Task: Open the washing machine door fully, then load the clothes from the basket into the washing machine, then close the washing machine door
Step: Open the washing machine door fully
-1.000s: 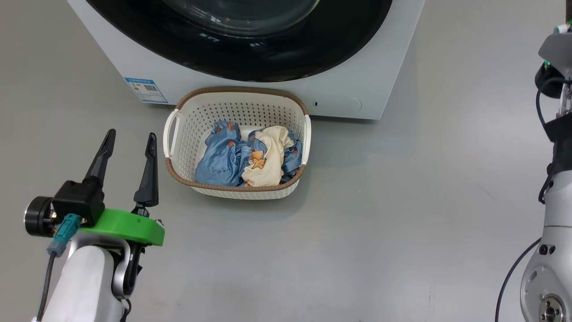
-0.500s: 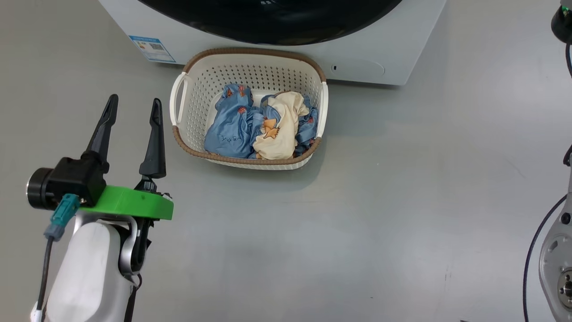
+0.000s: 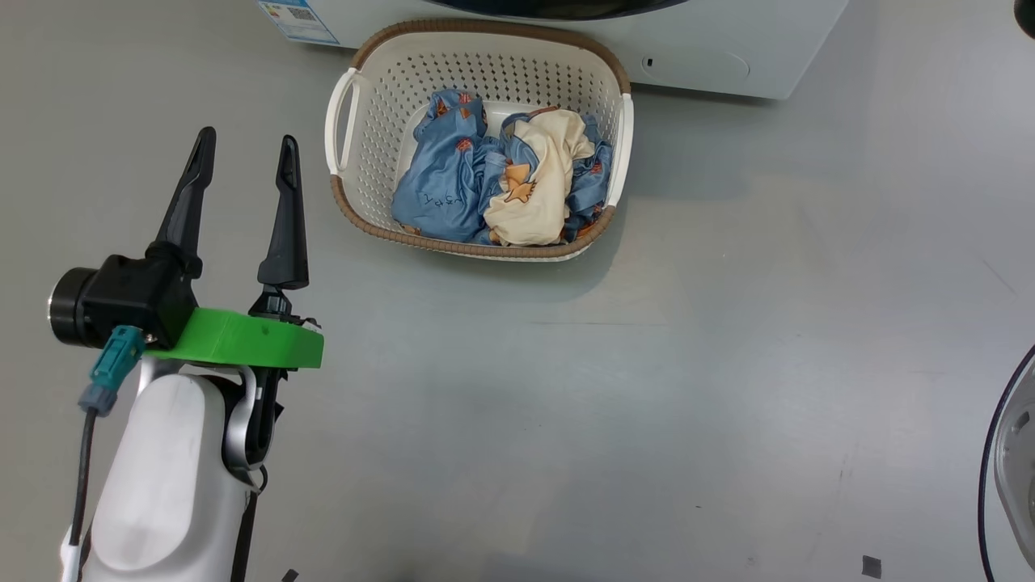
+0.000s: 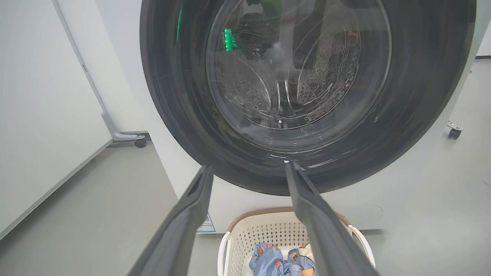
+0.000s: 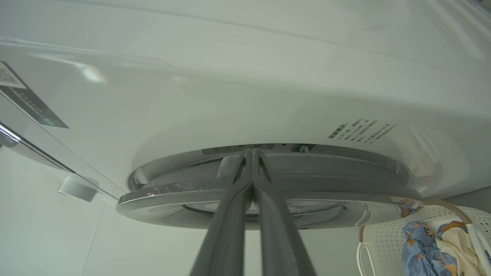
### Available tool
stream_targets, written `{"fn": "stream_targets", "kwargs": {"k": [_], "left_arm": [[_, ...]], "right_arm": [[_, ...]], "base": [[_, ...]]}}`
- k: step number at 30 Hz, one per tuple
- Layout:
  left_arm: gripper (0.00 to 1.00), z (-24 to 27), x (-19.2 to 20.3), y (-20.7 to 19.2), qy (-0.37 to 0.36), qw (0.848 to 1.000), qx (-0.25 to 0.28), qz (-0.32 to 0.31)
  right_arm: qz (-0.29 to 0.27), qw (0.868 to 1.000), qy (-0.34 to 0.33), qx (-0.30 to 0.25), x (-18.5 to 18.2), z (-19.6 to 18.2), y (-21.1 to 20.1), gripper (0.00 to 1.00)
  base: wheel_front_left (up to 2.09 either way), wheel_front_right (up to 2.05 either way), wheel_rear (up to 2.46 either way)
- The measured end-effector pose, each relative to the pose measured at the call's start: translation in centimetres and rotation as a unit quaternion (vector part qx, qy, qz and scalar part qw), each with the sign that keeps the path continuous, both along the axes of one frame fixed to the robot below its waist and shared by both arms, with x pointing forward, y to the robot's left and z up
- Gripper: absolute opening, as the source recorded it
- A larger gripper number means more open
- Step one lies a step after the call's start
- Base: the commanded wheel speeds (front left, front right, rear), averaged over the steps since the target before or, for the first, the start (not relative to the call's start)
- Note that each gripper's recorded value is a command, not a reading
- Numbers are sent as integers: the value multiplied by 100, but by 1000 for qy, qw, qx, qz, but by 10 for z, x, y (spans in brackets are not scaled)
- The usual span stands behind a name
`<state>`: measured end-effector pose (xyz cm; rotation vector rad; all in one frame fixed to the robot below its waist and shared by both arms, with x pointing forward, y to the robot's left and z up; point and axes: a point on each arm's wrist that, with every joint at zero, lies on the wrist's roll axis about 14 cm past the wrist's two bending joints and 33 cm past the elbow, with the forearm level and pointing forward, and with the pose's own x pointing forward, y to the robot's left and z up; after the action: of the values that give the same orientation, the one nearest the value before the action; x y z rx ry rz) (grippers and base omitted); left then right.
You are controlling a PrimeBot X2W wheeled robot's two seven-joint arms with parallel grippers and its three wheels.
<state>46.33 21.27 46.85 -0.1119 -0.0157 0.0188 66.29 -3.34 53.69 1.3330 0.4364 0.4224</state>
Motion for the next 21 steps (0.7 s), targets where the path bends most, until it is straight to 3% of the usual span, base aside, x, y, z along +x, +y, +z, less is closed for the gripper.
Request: {"fn": "stream_targets", "kwargs": {"k": [21], "left_arm": [[100,-15,2,10,19,1000,6,16]], "right_arm": [[36,999,12,-10,25,-21,34,0]], "base": [[0,0,0]]}}
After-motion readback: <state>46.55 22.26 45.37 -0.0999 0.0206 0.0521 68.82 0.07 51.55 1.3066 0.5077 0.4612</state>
